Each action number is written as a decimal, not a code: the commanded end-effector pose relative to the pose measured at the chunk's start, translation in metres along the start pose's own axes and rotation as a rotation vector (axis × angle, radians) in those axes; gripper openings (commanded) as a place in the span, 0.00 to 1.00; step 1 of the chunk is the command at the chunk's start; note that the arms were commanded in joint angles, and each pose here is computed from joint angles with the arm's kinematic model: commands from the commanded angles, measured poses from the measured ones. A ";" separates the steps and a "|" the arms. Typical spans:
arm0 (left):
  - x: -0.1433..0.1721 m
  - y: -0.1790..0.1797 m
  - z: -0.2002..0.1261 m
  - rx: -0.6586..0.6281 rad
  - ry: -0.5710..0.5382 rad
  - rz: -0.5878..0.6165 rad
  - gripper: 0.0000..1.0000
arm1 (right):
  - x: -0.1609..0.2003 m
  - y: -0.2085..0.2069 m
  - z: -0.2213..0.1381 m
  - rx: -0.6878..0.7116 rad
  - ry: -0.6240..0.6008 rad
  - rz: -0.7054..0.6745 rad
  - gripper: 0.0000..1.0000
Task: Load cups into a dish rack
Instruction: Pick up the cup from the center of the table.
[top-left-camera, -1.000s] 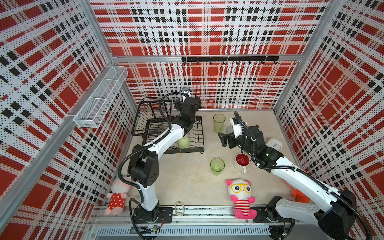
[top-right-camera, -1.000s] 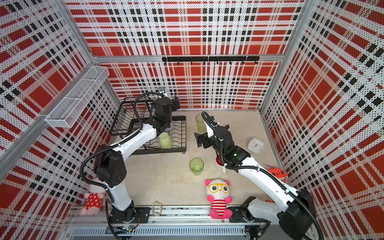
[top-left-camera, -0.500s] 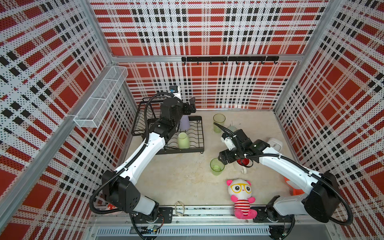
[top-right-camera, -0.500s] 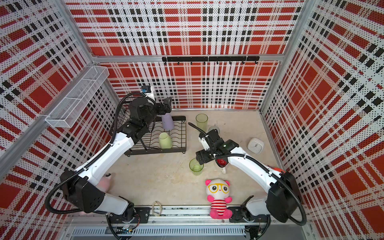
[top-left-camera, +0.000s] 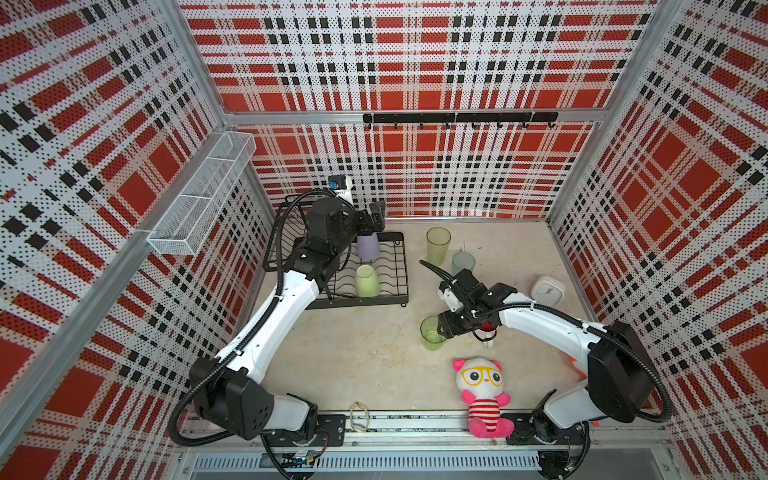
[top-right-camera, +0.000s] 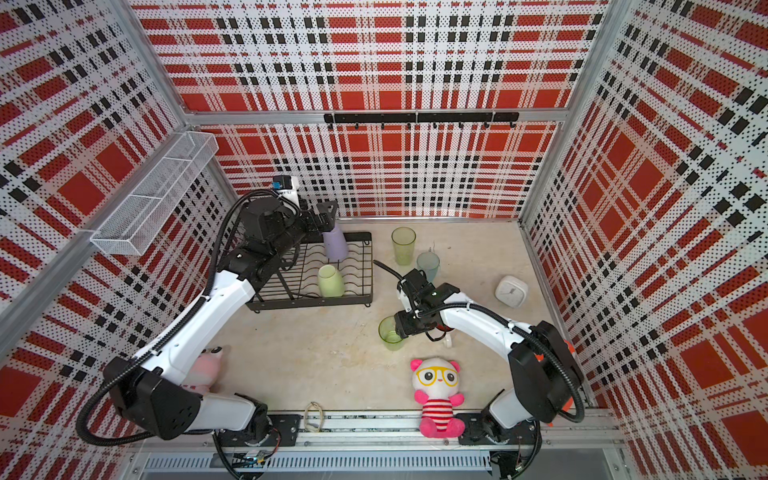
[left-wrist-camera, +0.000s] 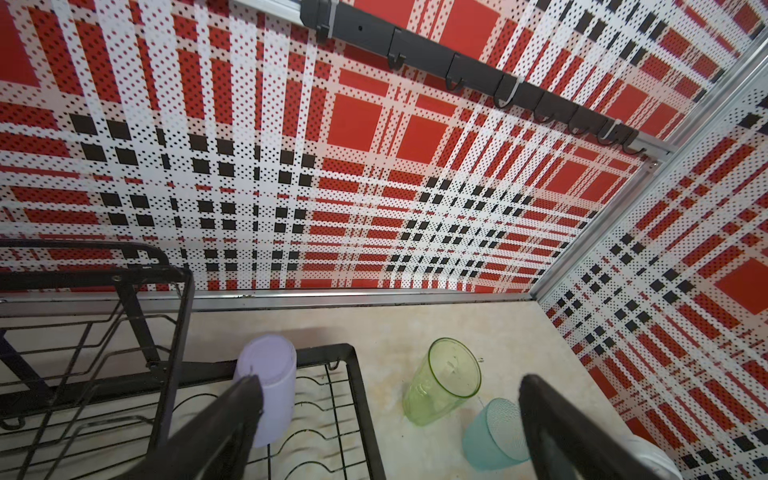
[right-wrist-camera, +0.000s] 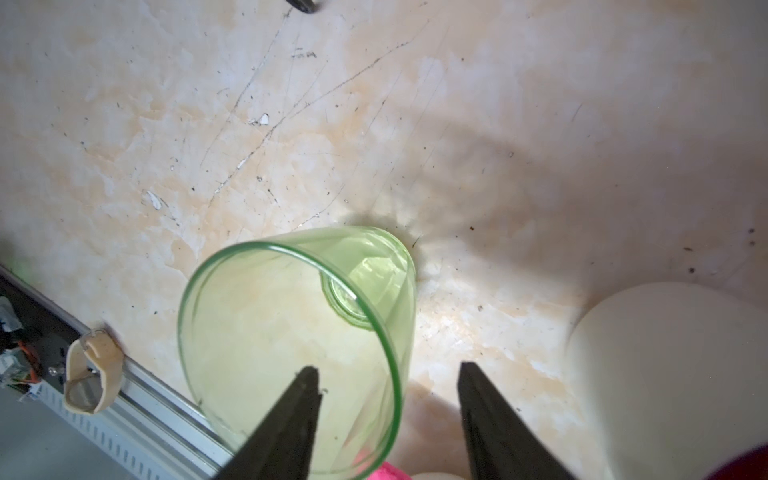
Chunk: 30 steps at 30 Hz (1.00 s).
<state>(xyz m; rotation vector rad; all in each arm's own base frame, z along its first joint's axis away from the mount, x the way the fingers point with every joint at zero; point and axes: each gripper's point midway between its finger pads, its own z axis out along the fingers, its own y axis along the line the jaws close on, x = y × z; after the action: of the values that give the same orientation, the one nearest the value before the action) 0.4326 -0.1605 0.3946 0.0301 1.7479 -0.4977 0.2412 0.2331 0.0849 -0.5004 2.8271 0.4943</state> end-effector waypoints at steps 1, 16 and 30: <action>-0.007 -0.006 -0.005 0.018 -0.010 0.005 0.98 | -0.009 0.010 0.008 -0.044 -0.031 0.038 0.38; -0.008 -0.012 -0.023 0.031 -0.021 0.022 0.98 | -0.031 0.018 -0.005 -0.020 -0.120 0.063 0.00; -0.039 -0.048 -0.038 0.271 -0.034 -0.309 0.98 | -0.134 0.036 -0.195 -0.168 -1.136 0.078 0.00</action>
<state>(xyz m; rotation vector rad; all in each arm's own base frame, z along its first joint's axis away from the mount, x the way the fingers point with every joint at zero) 0.4049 -0.1740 0.4280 -0.0291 1.7047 -0.7559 0.2985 0.2432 0.2509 -0.2036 2.0036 0.7171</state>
